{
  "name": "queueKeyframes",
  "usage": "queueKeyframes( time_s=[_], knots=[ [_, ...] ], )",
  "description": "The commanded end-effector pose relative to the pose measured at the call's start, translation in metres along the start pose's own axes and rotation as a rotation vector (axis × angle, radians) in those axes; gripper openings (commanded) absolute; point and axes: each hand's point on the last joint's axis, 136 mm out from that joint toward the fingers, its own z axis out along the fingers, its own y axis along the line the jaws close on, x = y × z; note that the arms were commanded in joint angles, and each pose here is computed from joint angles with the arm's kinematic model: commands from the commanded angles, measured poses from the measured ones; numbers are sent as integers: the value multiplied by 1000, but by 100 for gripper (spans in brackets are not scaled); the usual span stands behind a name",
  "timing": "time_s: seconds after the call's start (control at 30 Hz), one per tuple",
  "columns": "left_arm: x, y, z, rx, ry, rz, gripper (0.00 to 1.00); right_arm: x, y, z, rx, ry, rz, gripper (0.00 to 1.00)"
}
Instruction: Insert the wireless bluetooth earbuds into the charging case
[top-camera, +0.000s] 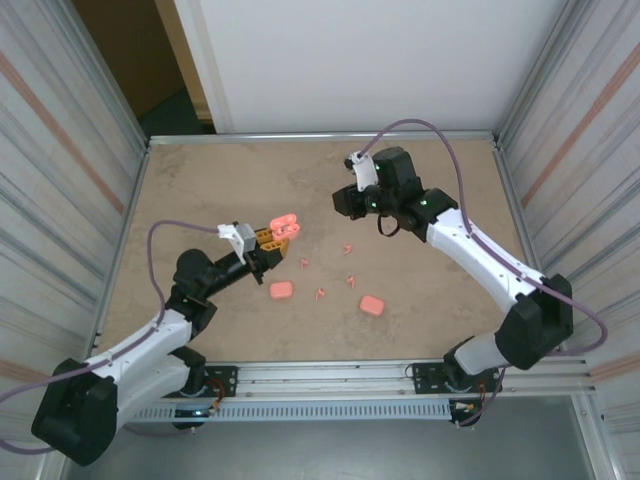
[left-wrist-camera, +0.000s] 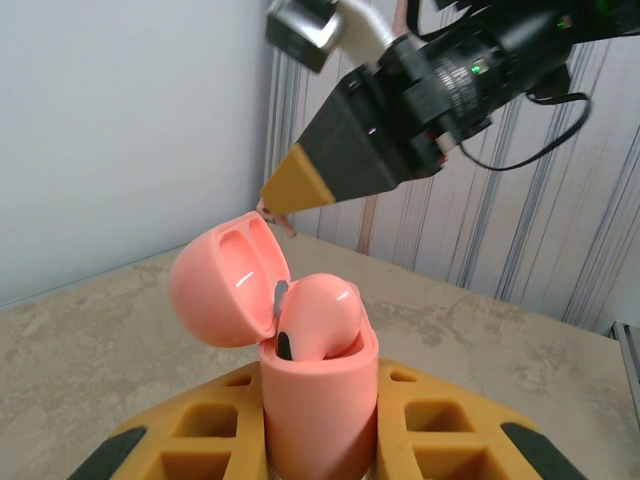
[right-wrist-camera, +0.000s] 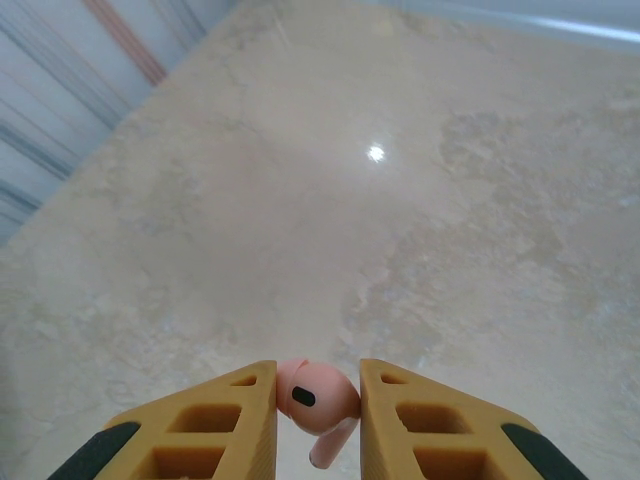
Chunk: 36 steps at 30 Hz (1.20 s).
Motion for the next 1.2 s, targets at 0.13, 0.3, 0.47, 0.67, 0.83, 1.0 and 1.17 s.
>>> queueKeyframes(
  time_s=[0.13,0.3,0.47,0.67,0.83,1.0,1.17],
  knots=[
    [-29,-5,9,45,-86,-24,0,-27,50,-34,-160,-183,-118,24],
    [-33,-10,14,75,-99,-38,0,-28,73,-41,-248,-223,-160,24],
    [-37,-13,15,89,-105,-40,0,-26,92,-43,-305,-241,-205,24],
    [-38,-14,15,95,-106,-43,0,-27,109,-45,-348,-262,-241,24],
    [-40,-16,16,104,-108,-44,0,-27,116,-44,-372,-264,-261,24],
    [-43,-19,16,118,-112,-49,0,-25,121,-41,-392,-260,-270,24],
    [-44,-20,16,120,-116,-50,0,-22,126,-37,-408,-252,-274,24]
  ],
)
